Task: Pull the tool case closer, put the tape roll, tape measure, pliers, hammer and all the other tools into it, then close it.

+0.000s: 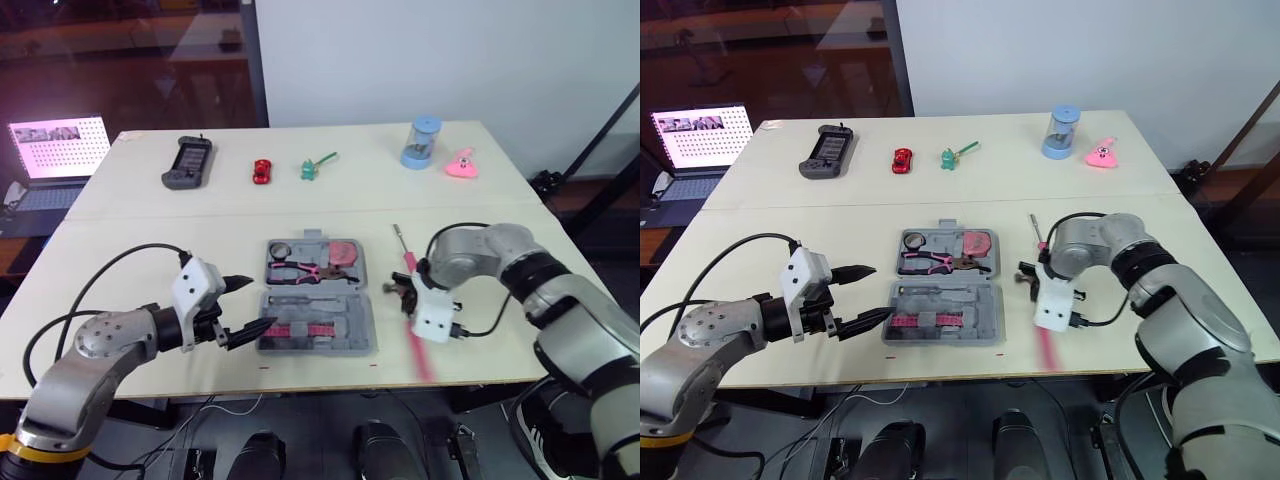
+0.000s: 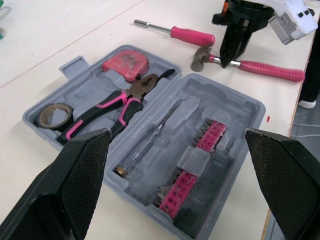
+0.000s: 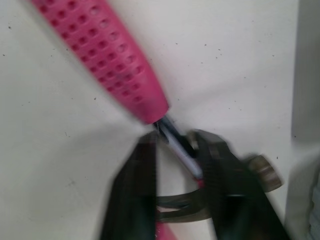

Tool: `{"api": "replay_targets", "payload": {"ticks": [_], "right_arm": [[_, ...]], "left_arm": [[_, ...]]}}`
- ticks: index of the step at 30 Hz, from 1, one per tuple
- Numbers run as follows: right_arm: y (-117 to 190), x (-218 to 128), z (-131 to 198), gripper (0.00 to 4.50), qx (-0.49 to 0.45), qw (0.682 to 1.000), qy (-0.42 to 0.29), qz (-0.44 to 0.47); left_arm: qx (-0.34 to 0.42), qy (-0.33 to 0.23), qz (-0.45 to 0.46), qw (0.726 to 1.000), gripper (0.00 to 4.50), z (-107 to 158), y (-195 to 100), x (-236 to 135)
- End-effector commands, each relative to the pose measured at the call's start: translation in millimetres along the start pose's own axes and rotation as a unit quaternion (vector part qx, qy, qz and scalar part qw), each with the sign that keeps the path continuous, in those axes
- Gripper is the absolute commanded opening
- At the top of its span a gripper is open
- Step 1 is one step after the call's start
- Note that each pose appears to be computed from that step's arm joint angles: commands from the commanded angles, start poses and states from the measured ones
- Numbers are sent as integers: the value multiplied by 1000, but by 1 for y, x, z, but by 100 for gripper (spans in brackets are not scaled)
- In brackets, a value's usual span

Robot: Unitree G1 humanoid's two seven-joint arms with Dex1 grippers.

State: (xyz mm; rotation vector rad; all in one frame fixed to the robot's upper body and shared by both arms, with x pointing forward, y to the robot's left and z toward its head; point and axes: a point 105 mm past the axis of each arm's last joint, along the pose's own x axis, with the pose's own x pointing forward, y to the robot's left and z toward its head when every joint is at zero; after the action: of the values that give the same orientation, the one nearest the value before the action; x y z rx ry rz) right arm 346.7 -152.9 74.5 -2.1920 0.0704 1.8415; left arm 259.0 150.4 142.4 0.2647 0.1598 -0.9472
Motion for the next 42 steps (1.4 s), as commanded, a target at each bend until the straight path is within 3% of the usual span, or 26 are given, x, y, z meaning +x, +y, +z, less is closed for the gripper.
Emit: {"api": "replay_targets", "payload": {"ticks": [1, 10, 13, 17, 21, 23, 26, 28, 31, 36, 42], "right_arm": [[-9, 2, 11, 3, -30, 999, -27, -12], [-5, -19, 22, 3, -17, 998, -60, -19], [7, -31, 30, 3, 93, 991, -90, -39], [15, -50, 57, 3, 266, 944, -178, -81], [17, -62, 69, 3, 484, 837, -227, -111], [22, -58, 62, 3, 613, 746, -229, -127], [28, -50, 49, 3, 725, 641, -197, -159], [34, -44, 35, 3, 810, 530, -171, -182], [38, -36, 27, 3, 875, 414, -158, -197], [47, -23, 26, 3, 916, 313, -152, -198], [68, -19, 30, 3, 936, 266, -130, -193]], "left_arm": [[15, -3, 9, 1000, 450, 7, 1, -6], [20, 0, 5, 1000, 450, 7, 4, -5], [25, 0, -3, 1000, 450, 8, 4, -2], [29, 0, -13, 1000, 450, 9, 5, 0], [31, 8, -26, 999, 450, 6, 7, 3], [32, 3, -31, 999, 450, 7, 7, 6], [41, -4, -41, 998, 450, 10, 6, 8], [61, -13, -54, 997, 450, 13, 3, 9], [77, -16, -60, 995, 450, 14, 2, 9], [84, -18, -63, 994, 450, 17, 2, 8], [87, -15, -62, 994, 450, 17, 3, 4]]}}
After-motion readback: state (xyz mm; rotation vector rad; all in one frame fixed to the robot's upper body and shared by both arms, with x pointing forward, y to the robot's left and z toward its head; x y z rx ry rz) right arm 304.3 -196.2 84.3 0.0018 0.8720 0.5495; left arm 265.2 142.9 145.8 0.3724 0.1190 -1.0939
